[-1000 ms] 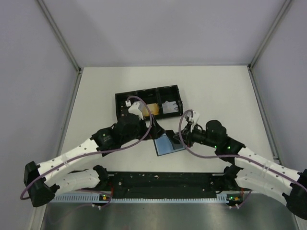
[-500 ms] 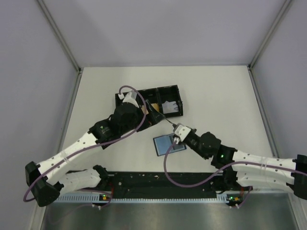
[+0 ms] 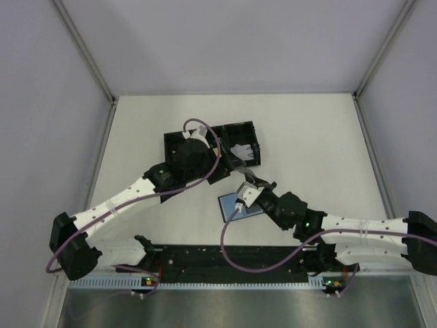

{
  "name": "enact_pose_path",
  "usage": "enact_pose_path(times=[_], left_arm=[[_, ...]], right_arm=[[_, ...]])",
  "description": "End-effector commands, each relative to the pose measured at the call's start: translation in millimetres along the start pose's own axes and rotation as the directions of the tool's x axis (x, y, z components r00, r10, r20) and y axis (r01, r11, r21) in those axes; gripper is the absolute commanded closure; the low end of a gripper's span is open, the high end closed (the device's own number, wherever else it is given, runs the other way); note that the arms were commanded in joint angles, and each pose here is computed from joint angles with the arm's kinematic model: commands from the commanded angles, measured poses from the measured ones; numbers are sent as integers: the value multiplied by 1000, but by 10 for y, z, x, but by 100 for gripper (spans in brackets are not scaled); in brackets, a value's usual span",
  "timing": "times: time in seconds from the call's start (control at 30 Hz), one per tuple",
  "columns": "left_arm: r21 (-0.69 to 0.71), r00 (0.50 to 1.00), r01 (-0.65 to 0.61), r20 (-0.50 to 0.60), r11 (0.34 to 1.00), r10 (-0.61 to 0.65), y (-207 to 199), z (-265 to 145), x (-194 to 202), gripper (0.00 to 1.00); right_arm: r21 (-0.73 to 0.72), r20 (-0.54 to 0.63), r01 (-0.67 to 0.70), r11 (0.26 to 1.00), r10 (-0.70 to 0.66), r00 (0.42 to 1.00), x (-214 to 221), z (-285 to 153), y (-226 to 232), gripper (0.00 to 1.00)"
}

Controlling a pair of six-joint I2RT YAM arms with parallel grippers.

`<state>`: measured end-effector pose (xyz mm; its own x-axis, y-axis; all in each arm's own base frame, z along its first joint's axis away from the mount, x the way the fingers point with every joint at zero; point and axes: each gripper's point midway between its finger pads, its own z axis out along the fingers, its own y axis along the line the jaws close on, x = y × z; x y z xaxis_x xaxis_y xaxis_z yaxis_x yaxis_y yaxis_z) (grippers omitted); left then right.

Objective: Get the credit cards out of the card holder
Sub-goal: Place the credit card in the storage box.

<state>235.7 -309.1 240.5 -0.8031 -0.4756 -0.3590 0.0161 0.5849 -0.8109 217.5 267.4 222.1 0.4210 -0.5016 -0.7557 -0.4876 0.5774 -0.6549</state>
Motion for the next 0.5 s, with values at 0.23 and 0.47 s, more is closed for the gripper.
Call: enact_pose_path(times=[0.23, 0.47], left_arm=[[59, 999, 6, 35, 998, -9, -118, 128, -160, 89], [30, 978, -191, 92, 981, 188, 297, 69, -363, 100]], right_arm=[[56, 30, 22, 998, -24, 999, -64, 36, -4, 100], [22, 33, -185, 983, 184, 982, -89, -5, 54, 48]])
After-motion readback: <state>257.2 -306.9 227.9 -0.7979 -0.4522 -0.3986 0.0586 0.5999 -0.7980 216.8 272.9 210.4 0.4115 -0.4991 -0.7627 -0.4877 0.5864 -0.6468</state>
